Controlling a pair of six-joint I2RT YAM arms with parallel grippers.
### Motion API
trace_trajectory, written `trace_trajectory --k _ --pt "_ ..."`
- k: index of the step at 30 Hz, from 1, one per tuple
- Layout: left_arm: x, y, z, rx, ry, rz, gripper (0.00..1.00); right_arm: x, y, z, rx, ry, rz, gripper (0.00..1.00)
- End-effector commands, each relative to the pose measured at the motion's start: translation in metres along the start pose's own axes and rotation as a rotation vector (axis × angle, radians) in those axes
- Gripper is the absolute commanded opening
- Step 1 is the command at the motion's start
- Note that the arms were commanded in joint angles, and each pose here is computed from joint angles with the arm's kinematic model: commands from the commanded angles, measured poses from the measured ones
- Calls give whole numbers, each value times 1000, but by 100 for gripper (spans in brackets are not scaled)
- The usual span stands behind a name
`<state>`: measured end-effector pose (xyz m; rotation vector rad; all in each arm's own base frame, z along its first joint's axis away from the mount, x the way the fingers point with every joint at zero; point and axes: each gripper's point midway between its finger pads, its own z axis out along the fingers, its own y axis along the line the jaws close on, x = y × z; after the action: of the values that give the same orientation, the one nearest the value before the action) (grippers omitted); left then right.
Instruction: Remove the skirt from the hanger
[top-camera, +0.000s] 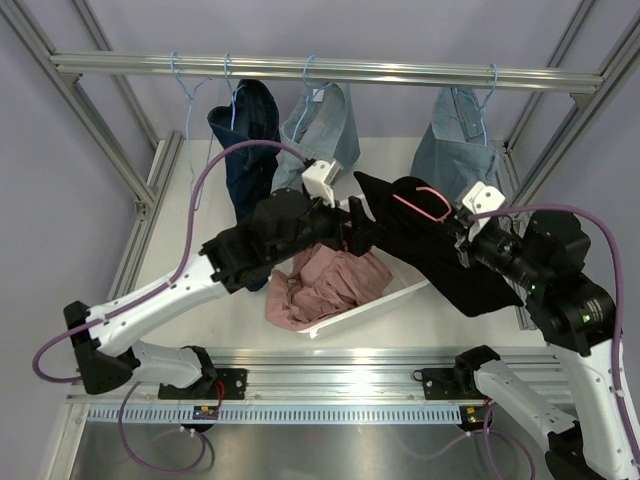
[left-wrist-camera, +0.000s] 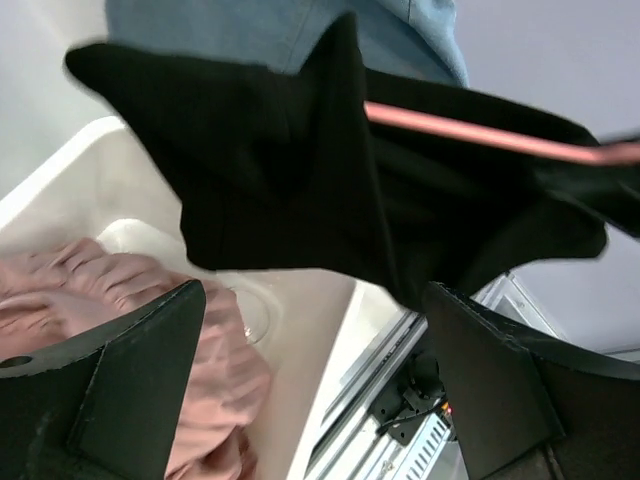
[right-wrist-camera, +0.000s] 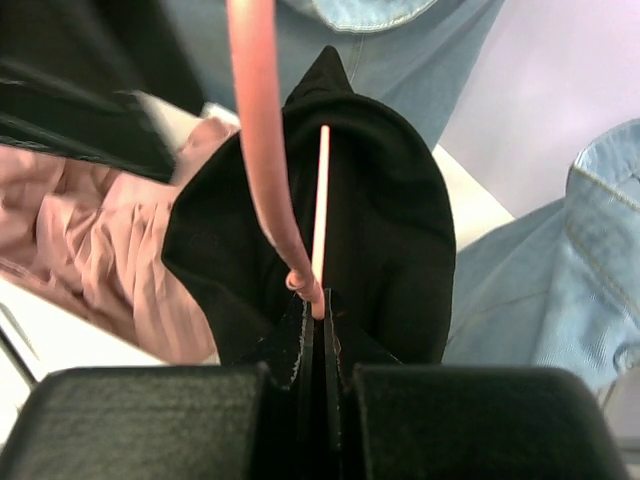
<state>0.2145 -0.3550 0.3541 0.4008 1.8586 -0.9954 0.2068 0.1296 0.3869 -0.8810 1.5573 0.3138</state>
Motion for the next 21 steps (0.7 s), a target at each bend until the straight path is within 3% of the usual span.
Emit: trace_trajectory --k 1,6,9,13,14,17,21 --pt "-21 -23 19 42 -55 -1 91 18 5 -7 -6 46 -42 0" --pt "-20 -33 48 15 -56 23 90 26 14 -15 -21 47 -30 0" --pt "-21 -14 64 -118 -61 41 77 28 16 -19 -21 48 -33 0" --pt "-14 14 77 -276 -30 103 31 34 17 -26 -10 73 -45 0" --pt "-13 19 80 -302 -27 121 11 37 16 -28 -4 86 -49 0" --pt "-6 30 83 -352 -4 165 0 40 17 -37 5 95 -76 0" --pt "-13 41 81 -405 -16 229 0 47 26 -47 -20 110 -92 0"
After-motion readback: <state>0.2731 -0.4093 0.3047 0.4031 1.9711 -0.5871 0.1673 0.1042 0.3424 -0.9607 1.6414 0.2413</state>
